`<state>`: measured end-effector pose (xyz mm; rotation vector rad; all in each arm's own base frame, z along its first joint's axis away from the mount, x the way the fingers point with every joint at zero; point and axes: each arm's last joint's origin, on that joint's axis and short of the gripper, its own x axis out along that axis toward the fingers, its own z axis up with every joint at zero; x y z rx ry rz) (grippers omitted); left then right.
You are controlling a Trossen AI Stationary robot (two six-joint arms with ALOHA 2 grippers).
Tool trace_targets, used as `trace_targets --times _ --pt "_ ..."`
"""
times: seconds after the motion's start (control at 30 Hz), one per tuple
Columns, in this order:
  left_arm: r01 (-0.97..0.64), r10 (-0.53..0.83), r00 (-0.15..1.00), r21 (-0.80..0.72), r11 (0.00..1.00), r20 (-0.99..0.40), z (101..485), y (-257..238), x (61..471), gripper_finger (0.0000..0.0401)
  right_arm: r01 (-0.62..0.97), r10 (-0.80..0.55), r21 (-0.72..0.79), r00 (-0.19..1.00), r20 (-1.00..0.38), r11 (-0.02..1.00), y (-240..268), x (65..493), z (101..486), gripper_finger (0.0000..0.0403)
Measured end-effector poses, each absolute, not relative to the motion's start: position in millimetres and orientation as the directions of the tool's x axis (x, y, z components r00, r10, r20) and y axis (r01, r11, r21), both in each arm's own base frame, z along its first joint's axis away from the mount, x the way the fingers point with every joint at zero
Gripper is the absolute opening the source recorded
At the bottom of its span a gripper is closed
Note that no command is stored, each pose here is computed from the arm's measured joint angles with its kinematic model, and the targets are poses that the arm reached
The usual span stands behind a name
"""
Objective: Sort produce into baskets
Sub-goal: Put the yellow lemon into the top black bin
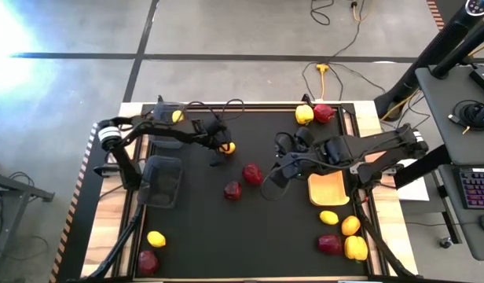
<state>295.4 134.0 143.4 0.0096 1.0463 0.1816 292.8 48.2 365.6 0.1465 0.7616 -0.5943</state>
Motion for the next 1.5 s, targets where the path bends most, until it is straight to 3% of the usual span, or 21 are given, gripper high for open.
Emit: trace_targets --times 0.37,0.5,0.67,0.77,0.9,1.13,1.27,1.5 --pt "-0.335 0.123 0.513 -0.066 0.94 -0.849 137.6 131.7 301.2 0.023 0.524 -0.455 -0.124 0.571 -0.683 0.843 47.7 292.1 366.6 0.0327" --pt "-0.382 0.133 0.595 -0.133 0.914 -0.793 170.5 128.0 295.6 0.0208 0.514 -0.458 -0.138 0.57 -0.682 0.847 47.1 292.0 366.7 0.0327" --pt "-0.473 0.247 0.582 -0.077 0.878 -0.775 218.5 123.6 264.1 0.0208 0.516 -0.458 -0.135 0.571 -0.681 0.846 47.1 292.2 366.8 0.0327" --pt "-0.597 0.376 0.462 0.032 0.801 -0.803 238.4 127.0 231.4 0.0208 0.53 -0.467 -0.132 0.571 -0.675 0.838 47.4 294.4 364.2 0.0327" --pt "-0.774 0.549 0.2 0.213 0.596 -0.811 252.3 142.8 184.6 0.0208 0.535 -0.478 -0.139 0.572 -0.666 0.834 48.6 301.4 355.1 0.0327" --pt "-0.938 0.481 -0.078 0.227 0.26 -0.873 234.8 193.1 130.6 0.0208 0.5 -0.476 -0.161 0.605 -0.639 0.851 48.3 312.8 351.6 0.0327" --pt "-0.946 0.465 -0.017 0.165 0.279 -0.885 230.2 210.7 144.8 0.0208 0.48 -0.468 -0.161 0.634 -0.615 0.862 47.4 312.5 357.2 0.0327" --pt "-0.9 0.348 -0.226 0.331 0.282 -0.91 218.2 239.3 151.2 0.0208 0.484 -0.425 -0.078 0.666 -0.613 0.871 50.5 295.9 373.1 0.0327"
